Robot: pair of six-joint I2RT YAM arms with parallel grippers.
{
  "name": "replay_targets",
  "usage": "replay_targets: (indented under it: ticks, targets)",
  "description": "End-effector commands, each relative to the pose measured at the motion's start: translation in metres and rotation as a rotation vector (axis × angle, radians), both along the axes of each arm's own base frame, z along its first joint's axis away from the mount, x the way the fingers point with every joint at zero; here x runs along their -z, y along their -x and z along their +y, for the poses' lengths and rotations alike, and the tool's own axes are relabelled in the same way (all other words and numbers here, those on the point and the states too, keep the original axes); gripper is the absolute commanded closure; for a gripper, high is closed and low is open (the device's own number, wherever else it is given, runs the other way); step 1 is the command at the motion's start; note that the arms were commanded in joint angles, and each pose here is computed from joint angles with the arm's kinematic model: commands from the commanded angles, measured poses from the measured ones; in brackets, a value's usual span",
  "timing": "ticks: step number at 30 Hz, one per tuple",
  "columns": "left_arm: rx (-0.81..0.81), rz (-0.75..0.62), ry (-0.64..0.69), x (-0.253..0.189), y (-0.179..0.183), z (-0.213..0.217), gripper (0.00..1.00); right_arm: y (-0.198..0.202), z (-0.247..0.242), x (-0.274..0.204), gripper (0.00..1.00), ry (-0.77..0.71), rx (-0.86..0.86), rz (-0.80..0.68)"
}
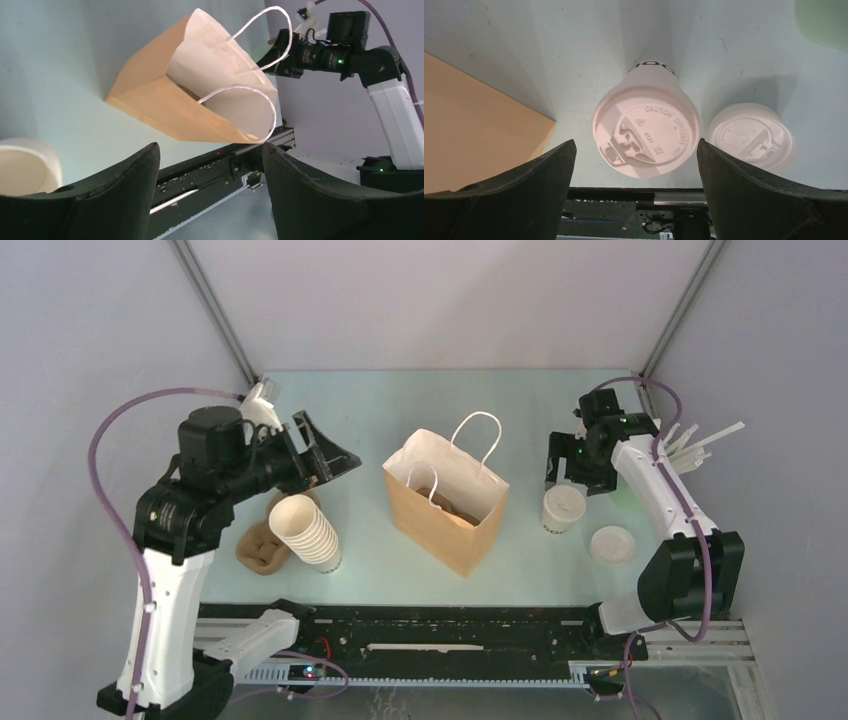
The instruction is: Pack the takeout coffee
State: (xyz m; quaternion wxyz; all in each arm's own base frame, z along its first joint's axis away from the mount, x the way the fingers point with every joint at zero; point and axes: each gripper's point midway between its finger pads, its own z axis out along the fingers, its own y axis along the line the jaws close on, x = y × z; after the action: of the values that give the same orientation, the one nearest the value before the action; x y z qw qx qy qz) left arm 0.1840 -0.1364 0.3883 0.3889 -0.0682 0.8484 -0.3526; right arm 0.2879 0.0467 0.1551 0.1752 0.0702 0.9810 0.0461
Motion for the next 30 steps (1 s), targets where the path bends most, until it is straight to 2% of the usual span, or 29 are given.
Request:
replay_targets:
  ticks: [1,12,18,30]
  targets:
    - [0.02,-0.052,0.027,-0.012,-0.013,-0.017,0.21,-0.003,0.003,0.008,0.0,0.059,-0.049,0.003]
    - [0.045,-0.037,0.011,-0.005,-0.011,-0.021,0.2,0.005,-0.002,0.019,0.01,0.15,-0.047,0.004]
    - [0.053,-0.032,0.014,-0.005,-0.011,-0.023,0.2,0.007,0.002,0.024,0.01,0.131,-0.055,-0.004]
    - [0.055,-0.024,0.022,-0.003,-0.009,-0.024,0.2,0.004,0.006,0.002,0.0,0.072,-0.038,-0.078]
